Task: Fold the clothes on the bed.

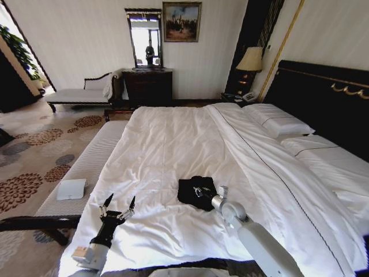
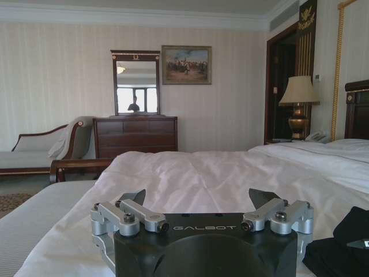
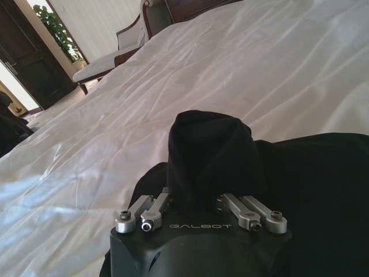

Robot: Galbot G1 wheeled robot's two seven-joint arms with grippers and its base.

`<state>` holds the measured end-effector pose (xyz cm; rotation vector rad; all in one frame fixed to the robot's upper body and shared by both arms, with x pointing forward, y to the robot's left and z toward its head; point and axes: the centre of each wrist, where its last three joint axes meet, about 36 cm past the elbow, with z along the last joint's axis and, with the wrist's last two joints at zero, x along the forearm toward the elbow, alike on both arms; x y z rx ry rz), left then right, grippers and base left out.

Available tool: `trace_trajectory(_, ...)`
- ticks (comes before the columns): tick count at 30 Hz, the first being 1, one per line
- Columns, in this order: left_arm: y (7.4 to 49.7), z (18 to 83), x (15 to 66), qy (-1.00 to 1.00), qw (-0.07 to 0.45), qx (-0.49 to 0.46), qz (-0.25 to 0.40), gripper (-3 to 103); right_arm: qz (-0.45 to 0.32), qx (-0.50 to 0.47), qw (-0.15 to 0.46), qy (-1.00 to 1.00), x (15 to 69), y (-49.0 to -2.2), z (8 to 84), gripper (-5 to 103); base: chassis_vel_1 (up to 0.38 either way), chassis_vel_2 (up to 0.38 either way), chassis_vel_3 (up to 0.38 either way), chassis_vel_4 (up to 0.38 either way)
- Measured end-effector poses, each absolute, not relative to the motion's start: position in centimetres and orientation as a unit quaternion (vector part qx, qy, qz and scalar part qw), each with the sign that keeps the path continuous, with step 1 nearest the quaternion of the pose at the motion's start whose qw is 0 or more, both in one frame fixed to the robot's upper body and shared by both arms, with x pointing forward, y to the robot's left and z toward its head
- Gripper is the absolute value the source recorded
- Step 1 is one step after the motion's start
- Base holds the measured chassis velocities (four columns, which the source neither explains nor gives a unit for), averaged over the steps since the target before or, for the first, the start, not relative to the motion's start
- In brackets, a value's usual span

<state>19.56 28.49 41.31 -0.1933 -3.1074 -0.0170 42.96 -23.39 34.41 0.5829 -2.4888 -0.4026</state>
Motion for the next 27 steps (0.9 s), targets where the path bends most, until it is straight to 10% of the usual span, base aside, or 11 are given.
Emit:
trace_trajectory(18,28.5,41.3,19.6,-0.998,0.014,-0.062,-0.005,100,-0.171,0.268,0.199,-0.927,40.1,-17.7,38.3,95,0.0,0.0,0.0,0.0)
trace_trajectory(27,28.5,41.3,19.6,-0.998,0.014,-0.062,-0.005,100,-0.114,0.192,0.062,-0.973,39.8,-20.3,37.9,100,0.0,0.0,0.0,0.0)
